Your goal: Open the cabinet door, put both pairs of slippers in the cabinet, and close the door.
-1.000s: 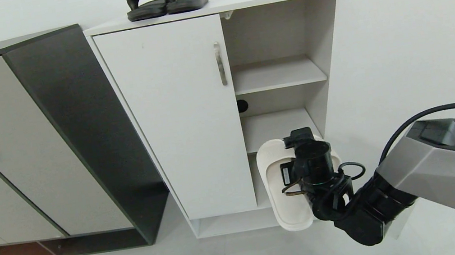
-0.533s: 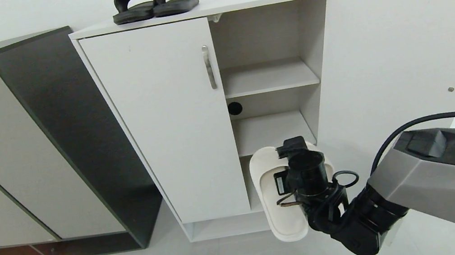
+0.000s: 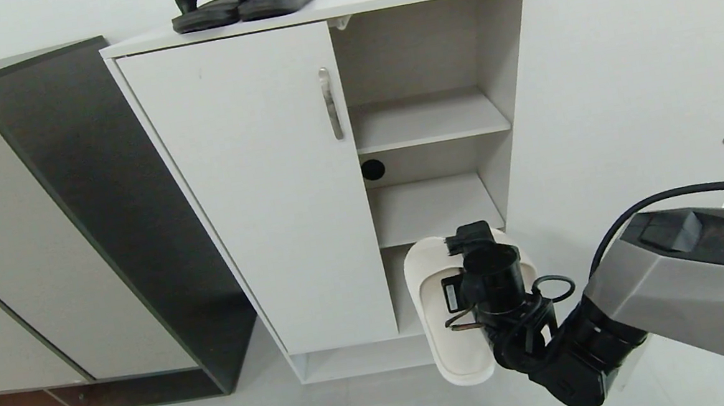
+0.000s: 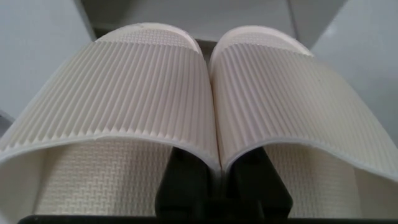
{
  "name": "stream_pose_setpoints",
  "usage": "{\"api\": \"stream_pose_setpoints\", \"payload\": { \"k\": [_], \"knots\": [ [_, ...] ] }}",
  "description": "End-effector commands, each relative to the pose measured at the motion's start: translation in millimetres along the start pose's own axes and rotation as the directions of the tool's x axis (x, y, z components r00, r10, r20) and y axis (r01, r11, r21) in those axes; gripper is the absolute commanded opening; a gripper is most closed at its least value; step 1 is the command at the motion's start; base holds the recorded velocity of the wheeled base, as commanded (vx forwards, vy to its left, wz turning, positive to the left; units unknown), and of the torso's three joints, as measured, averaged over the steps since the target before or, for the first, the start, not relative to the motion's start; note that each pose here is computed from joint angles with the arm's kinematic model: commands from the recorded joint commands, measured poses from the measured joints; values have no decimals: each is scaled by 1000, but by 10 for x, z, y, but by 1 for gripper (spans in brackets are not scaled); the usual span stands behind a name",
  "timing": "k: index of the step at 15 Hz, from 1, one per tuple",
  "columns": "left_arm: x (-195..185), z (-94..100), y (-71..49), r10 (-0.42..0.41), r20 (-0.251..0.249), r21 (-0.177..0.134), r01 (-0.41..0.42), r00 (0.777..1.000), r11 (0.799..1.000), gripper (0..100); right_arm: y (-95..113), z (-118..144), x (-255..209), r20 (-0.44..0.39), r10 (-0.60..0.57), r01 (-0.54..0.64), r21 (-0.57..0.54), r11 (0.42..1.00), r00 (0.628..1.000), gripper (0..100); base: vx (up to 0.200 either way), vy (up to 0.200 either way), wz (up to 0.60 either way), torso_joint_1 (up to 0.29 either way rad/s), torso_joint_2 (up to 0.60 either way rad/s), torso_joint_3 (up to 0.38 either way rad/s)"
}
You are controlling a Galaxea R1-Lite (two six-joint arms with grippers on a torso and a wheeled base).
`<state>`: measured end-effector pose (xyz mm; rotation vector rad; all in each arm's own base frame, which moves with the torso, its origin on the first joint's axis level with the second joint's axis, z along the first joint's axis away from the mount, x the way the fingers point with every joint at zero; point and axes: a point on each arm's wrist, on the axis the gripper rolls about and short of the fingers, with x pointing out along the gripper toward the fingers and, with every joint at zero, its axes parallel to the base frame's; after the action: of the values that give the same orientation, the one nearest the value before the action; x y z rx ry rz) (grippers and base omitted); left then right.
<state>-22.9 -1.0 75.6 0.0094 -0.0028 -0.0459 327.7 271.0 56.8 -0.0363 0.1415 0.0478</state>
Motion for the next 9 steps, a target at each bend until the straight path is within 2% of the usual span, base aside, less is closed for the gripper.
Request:
{"api": "stream_pose_setpoints", "payload": {
  "k": [1,4,9],
  "knots": [
    [1,1,0,0,-1,-2,0,1000,1000,0,-9,-23,11,-5,-3,3,-3,1000,1000,0,0,0,0,7,-2,-168],
    [1,1,0,0,-1,-2,0,1000,1000,0,-1,-33,22,-3,-3,3,2,1000,1000,0,0,0,0,1,4,-185],
    [1,1,0,0,-1,-2,0,1000,1000,0,14,64,36,117,-16,11,45,999,993,0,0,0,0,5,1,-161]
  ]
}}
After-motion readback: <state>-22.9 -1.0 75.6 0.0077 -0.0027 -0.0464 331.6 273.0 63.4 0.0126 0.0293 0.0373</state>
